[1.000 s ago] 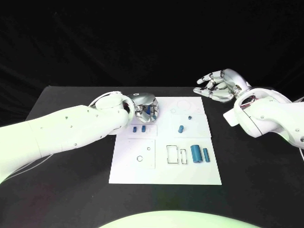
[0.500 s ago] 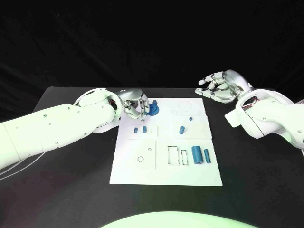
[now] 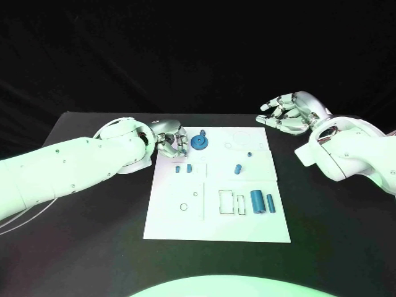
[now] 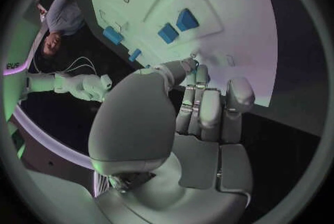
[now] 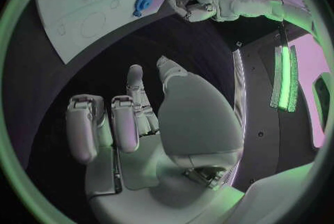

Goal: Assemble the parts on the task board

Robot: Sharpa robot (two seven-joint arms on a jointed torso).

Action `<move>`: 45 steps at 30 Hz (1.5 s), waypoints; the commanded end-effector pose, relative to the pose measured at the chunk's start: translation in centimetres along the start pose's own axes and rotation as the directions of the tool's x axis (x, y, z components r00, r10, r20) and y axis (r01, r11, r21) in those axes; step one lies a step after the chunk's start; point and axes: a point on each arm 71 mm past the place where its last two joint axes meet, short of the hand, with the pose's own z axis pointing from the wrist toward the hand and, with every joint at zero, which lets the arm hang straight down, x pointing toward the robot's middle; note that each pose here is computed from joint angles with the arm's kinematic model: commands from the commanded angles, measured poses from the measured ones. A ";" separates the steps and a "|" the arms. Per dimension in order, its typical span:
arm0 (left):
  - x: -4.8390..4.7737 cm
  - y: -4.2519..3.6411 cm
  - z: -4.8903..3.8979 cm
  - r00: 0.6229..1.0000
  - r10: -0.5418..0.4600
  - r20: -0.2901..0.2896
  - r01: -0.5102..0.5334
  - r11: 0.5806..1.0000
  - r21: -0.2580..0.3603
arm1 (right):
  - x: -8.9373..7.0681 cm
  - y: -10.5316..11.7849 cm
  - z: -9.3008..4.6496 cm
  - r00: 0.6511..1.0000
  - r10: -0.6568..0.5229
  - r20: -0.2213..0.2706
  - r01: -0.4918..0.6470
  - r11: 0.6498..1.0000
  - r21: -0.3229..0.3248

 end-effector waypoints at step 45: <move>0.31 0.09 -0.15 1.000 -0.015 0.002 0.015 1.000 0.009 | 0.1 0.0 0.0 1.000 -0.005 -0.010 0.004 1.000 -0.013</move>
